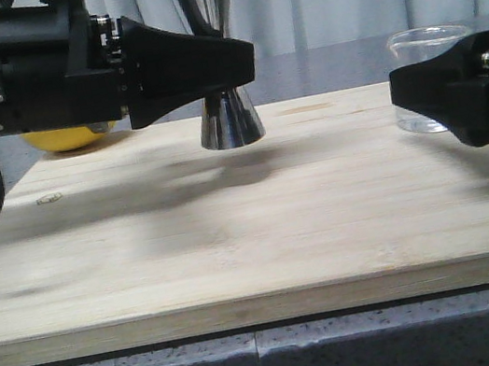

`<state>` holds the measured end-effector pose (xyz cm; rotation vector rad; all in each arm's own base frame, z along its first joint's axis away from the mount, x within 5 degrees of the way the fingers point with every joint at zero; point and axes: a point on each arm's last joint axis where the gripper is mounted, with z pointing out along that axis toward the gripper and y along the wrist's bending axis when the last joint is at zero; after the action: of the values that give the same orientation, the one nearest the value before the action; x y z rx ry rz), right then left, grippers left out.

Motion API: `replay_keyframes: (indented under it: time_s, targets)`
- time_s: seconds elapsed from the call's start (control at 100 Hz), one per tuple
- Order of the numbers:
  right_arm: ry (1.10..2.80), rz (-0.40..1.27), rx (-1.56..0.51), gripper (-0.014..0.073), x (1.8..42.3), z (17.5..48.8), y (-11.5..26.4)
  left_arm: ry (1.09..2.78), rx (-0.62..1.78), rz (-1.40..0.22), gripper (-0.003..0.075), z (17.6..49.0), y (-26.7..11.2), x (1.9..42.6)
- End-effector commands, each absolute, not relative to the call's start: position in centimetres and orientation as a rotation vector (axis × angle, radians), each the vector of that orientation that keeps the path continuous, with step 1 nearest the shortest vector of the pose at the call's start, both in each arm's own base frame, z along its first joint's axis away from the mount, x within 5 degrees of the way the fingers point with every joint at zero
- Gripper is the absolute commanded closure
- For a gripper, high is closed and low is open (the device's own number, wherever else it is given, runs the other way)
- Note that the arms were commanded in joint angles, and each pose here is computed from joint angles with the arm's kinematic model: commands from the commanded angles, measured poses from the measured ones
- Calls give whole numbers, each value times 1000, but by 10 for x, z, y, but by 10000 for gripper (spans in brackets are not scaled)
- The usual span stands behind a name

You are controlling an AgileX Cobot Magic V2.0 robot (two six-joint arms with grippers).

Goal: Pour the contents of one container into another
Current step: 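Reach the right gripper to the glass beaker and grasp it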

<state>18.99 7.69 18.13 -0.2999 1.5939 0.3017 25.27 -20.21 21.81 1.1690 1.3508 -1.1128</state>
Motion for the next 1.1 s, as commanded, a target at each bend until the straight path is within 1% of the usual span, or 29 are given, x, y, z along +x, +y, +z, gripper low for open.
replay_keyframes:
  time_s: [0.0, 0.36, 0.67, 1.09]
  targets:
    - [1474, 305, -278, 63, 194, 195, 77, 1100, 1118, -1267, 739, 256, -203, 240]
    - [1453, 307, -275, 63, 204, 193, 81, 1100, 1120, -1268, 739, 255, -203, 240]
    - [1433, 300, -270, 64, 213, 199, 84, 1100, 1120, -1268, 739, 255, -203, 240]
    - [1437, 299, -271, 64, 217, 193, 86, 1099, 1134, -1268, 739, 255, -204, 239]
